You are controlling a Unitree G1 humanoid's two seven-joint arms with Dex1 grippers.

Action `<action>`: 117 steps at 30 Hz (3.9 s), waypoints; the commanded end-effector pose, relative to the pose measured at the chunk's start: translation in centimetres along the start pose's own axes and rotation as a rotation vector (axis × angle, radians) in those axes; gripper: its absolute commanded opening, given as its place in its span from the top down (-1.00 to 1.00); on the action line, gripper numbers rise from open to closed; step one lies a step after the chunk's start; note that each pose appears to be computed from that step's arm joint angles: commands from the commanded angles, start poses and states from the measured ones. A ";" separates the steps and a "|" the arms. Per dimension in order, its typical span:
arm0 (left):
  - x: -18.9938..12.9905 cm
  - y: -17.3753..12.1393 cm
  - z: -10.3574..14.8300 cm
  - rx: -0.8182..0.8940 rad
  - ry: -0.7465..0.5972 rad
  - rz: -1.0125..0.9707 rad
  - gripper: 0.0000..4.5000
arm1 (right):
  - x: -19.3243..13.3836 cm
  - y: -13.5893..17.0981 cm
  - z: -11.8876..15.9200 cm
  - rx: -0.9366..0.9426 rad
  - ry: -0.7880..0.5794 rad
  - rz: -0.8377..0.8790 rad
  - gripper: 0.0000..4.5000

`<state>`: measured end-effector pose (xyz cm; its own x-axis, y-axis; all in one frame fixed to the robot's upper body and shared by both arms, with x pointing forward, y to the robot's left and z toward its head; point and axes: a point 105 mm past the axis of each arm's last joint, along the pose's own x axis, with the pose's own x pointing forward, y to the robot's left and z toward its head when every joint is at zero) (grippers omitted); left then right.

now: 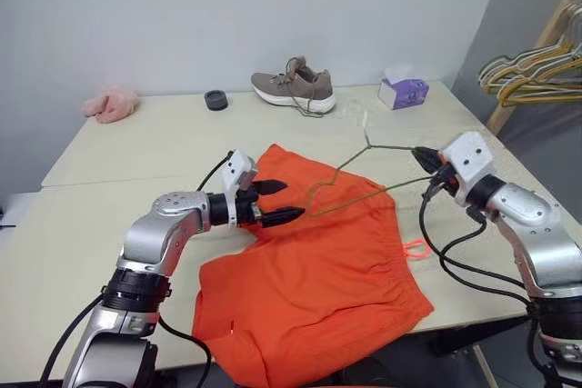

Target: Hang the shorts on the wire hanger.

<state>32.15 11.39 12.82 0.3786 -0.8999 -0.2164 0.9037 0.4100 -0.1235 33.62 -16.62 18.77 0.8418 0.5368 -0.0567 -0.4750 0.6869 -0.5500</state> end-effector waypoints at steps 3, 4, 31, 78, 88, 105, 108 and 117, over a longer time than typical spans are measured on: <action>0.8 -1.9 0.8 -0.023 -0.012 -0.098 -1.00 | 0.6 1.0 3.8 -0.126 -0.121 0.056 0.99; 0.9 -2.3 0.7 -0.043 -0.009 -0.118 -1.00 | 0.7 1.3 4.0 -0.139 -0.128 0.068 0.99; 0.6 -3.9 -1.3 -0.068 0.064 -0.176 1.00 | 0.0 4.5 5.2 -0.185 -0.168 0.259 0.08; -3.1 -8.1 -0.9 0.056 0.190 -0.521 1.00 | -1.7 4.4 -1.7 -0.075 0.234 0.778 -0.98; -3.2 -8.8 -1.1 0.078 0.199 -0.527 1.00 | -4.2 5.3 -1.7 0.003 0.300 0.905 -0.98; -2.9 -8.6 -0.7 0.084 0.178 -0.520 1.00 | -4.1 9.9 -3.6 0.004 0.340 1.022 -0.57; -2.9 -8.6 -0.5 0.084 0.172 -0.519 1.00 | -4.2 10.2 -3.9 0.009 0.349 1.026 -0.10; -2.7 -8.7 -0.6 0.104 0.163 -0.506 1.00 | -4.7 10.5 -4.0 0.020 0.357 1.033 1.00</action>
<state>23.29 10.74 13.02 -0.1359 -0.9385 -0.3173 0.9744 -0.0686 -0.2143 25.56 -13.91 9.11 0.0364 0.6837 -0.7288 -0.9985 -0.0041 -0.0538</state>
